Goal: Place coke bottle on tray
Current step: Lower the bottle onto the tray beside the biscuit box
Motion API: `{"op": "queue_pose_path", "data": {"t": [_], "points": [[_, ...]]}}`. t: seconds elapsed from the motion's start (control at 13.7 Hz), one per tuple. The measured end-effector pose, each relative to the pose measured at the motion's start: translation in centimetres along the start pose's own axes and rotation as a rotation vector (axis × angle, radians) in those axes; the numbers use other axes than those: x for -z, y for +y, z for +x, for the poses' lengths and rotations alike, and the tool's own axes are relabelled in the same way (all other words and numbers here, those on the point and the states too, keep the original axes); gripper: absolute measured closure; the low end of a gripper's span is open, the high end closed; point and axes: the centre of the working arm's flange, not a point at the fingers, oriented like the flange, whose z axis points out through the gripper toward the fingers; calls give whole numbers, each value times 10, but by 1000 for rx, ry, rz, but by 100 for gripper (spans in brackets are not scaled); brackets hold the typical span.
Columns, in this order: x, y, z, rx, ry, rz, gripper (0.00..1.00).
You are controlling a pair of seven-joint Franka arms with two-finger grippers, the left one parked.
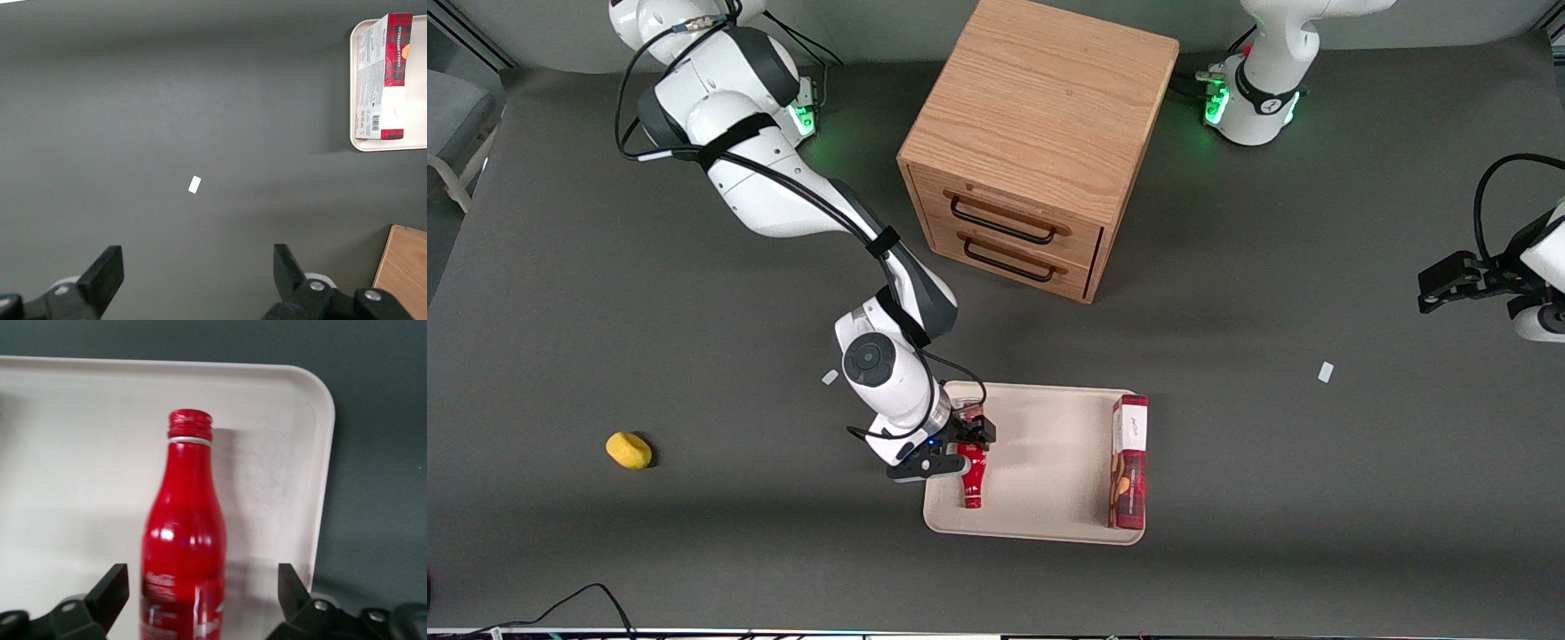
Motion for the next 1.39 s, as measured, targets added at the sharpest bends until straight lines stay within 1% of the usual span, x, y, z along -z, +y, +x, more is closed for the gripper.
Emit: {"op": "queue_pose_path", "data": {"t": [0.22, 0.51, 1.02, 1.24, 1.39], "points": [[-1, 0, 0, 3, 1, -3, 0], [0, 0, 0, 25, 9, -18, 0], [0, 4, 1, 23, 11, -23, 0], [6, 6, 6, 20, 21, -24, 0], [20, 7, 11, 17, 33, -25, 0]]}}
